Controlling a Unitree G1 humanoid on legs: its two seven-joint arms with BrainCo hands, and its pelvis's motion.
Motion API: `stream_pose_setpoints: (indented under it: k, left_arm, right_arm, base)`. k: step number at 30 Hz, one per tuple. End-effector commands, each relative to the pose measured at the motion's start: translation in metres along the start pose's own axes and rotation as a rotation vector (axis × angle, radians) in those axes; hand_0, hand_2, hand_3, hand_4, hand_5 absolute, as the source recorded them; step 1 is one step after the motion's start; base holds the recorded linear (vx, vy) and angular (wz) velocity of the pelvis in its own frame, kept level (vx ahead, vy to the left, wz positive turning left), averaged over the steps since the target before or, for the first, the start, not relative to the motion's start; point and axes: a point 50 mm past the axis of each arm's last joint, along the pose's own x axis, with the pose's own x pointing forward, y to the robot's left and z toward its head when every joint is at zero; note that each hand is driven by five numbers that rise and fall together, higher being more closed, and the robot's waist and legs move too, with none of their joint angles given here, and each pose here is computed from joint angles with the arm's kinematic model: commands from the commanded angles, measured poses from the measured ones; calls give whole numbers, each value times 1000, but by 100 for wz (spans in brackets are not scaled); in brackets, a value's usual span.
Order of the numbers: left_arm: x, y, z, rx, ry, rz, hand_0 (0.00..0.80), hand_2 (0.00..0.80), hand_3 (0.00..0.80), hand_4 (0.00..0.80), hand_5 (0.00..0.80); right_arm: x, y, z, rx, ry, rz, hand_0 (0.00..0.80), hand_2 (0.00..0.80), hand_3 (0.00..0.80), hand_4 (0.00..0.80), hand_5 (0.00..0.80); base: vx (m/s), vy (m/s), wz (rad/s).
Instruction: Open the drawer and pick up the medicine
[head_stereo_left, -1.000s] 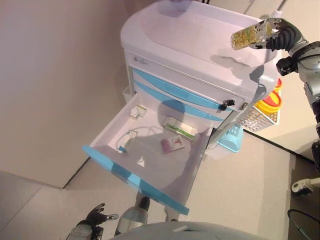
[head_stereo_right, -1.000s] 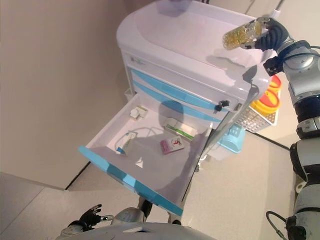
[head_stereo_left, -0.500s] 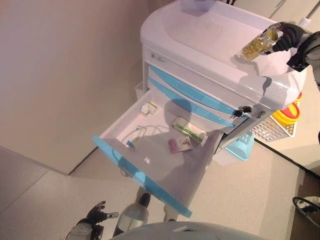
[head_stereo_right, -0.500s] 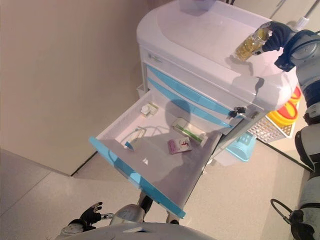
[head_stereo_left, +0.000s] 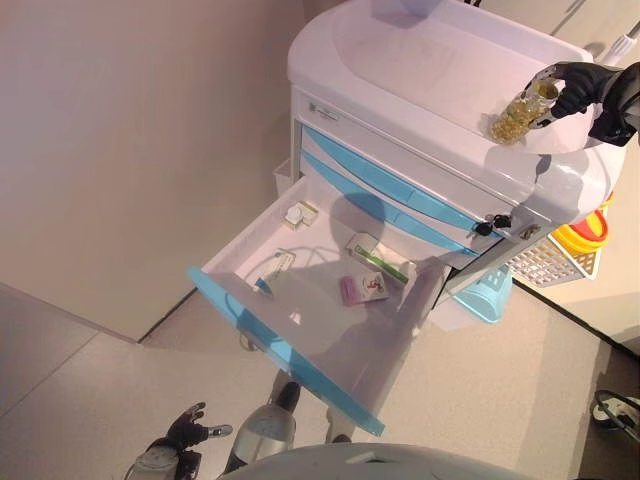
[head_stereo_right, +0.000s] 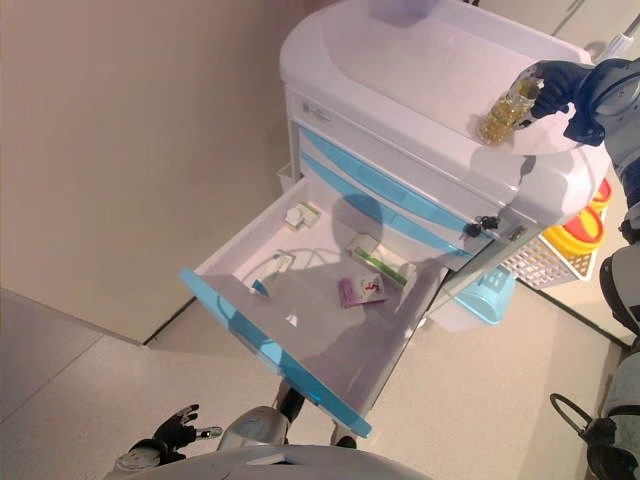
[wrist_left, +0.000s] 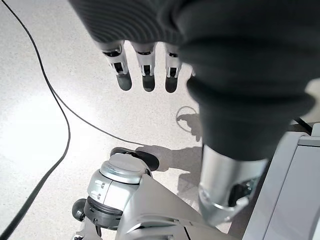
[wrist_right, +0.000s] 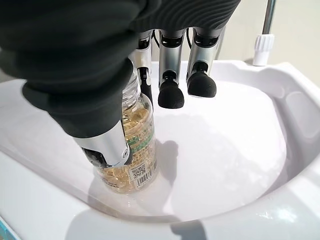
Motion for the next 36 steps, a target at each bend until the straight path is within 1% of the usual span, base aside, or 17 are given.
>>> stream_pose_setpoints:
  k: [1, 2, 3, 4, 5, 10, 16, 23, 28, 32, 36]
  left_arm:
    - [-4, 12, -3, 29, -17, 14, 0, 0, 0, 0, 0]
    - [-4, 12, -3, 28, -17, 15, 0, 0, 0, 0, 0]
    - [-4, 12, -3, 28, -17, 16, 0, 0, 0, 0, 0]
    - [-4, 12, -3, 29, -16, 16, 0, 0, 0, 0, 0]
    - [-4, 12, -3, 29, -14, 16, 0, 0, 0, 0, 0]
    - [-5, 13, -5, 32, -8, 15, 0, 0, 0, 0, 0]
    - [-5, 11, -8, 41, -4, 8, 0, 0, 0, 0, 0]
    - [-4, 11, -6, 48, -8, 6, 0, 0, 0, 0, 0]
    - [-5, 11, -8, 68, -1, 3, 0, 0, 0, 0, 0]
    - [-5, 12, -9, 96, 12, -3, 0, 0, 0, 0, 0]
    - [-5, 13, -9, 113, 16, -7, 0, 0, 0, 0, 0]
  right_arm:
    - [-23, -44, 1, -86, 11, -97, 800, 800, 800, 800, 800]
    - [-22, -42, 1, -100, 14, -86, 800, 800, 800, 800, 800]
    - [-21, -42, 1, -105, 12, -86, 565, 565, 565, 565, 565]
    - [-21, -42, 1, -106, 8, -89, 169, 169, 169, 169, 169]
    - [-21, -42, 1, -100, 6, -93, 0, 0, 0, 0, 0]
    - [-23, -47, 4, -66, -27, -151, 0, 0, 0, 0, 0]
    - [-27, -58, 7, -25, -62, -266, 0, 0, 0, 0, 0]
    - [-31, -64, 8, 12, -86, -334, 0, 0, 0, 0, 0]
    - [-35, -70, 10, 76, -134, -369, 0, 0, 0, 0, 0]
    - [-42, -79, 21, 184, -239, -410, 0, 0, 0, 0, 0]
    - [-52, -88, 32, 349, -379, -477, 0, 0, 0, 0, 0]
  base:
    - [0, 0, 0]
    - [0, 0, 0]
    - [0, 0, 0]
    - [0, 0, 0]
    - [0, 0, 0]
    - [0, 0, 0]
    - [0, 0, 0]
    - [0, 0, 0]
    - [0, 0, 0]
    - [-17, -21, -5]
    - [-19, -13, -12]
